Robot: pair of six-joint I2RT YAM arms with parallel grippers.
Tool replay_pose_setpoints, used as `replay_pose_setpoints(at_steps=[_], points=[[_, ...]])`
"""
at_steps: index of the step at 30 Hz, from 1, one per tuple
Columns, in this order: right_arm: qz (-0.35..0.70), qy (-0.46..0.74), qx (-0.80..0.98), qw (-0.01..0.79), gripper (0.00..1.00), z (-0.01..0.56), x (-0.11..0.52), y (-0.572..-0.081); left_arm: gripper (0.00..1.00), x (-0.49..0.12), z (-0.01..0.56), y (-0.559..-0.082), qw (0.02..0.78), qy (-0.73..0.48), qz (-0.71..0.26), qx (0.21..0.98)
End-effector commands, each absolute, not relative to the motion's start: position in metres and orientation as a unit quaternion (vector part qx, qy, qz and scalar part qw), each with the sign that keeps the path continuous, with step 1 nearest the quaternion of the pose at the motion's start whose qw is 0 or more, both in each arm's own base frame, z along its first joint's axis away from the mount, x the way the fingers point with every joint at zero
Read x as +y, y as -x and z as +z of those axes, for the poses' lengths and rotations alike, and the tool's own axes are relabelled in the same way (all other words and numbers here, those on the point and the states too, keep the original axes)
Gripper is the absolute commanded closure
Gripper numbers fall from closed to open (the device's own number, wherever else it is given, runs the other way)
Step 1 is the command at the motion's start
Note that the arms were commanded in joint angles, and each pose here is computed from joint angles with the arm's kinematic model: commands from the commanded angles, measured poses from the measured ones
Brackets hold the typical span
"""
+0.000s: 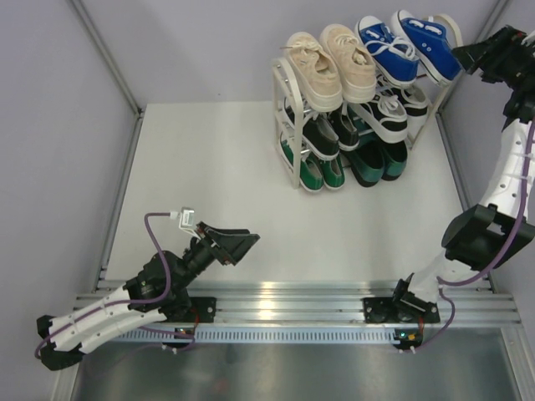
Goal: Place and organize the shoes onto the shoe shelf
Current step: Place the shoe at the shoe shelf.
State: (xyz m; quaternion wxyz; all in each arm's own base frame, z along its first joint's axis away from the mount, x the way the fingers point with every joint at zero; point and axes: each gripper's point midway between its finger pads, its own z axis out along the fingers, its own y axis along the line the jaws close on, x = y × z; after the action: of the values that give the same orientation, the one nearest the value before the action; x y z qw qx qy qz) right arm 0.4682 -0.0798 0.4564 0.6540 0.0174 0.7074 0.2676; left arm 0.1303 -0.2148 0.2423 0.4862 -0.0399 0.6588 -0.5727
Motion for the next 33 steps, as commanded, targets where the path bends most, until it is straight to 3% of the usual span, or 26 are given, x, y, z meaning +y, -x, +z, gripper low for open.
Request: replay_pose_setpoints(at_steps=[1,9,11,12,14,15,19,26,33], points=[[0.288,-0.015,0.697,0.656,0.23,0.465,-0.068,-0.477,0.12,-0.212,0.253,-0.131,0.499,0.038,-0.578,0.645],[0.243,-0.014,0.709,0.661,0.28,0.457,-0.059,-0.496,0.12,-0.212,0.256,-0.13,0.498,0.039,-0.579,0.645],[0.236,-0.007,0.712,0.661,0.38,0.457,-0.056,-0.498,0.13,-0.212,0.256,-0.13,0.497,0.04,-0.579,0.645],[0.233,-0.003,0.713,0.662,0.5,0.458,-0.055,-0.5,0.12,-0.211,0.256,-0.13,0.498,0.04,-0.579,0.645],[0.213,0.008,0.715,0.666,0.64,0.457,-0.055,-0.503,0.12,-0.211,0.257,-0.131,0.498,0.041,-0.578,0.645],[0.205,0.016,0.713,0.67,0.77,0.46,-0.052,-0.503,0.12,-0.212,0.256,-0.131,0.498,0.04,-0.578,0.645],[0.146,0.049,0.696,0.701,0.99,0.472,-0.052,-0.501,0.12,-0.212,0.258,-0.13,0.497,0.039,-0.58,0.645],[-0.031,0.147,0.623,0.768,1.0,0.499,-0.038,-0.486,0.12,-0.212,0.26,-0.131,0.499,0.04,-0.576,0.646],[-0.084,0.203,0.559,0.8,1.0,0.507,0.001,-0.474,0.12,-0.215,0.261,-0.131,0.496,0.035,-0.573,0.651]])
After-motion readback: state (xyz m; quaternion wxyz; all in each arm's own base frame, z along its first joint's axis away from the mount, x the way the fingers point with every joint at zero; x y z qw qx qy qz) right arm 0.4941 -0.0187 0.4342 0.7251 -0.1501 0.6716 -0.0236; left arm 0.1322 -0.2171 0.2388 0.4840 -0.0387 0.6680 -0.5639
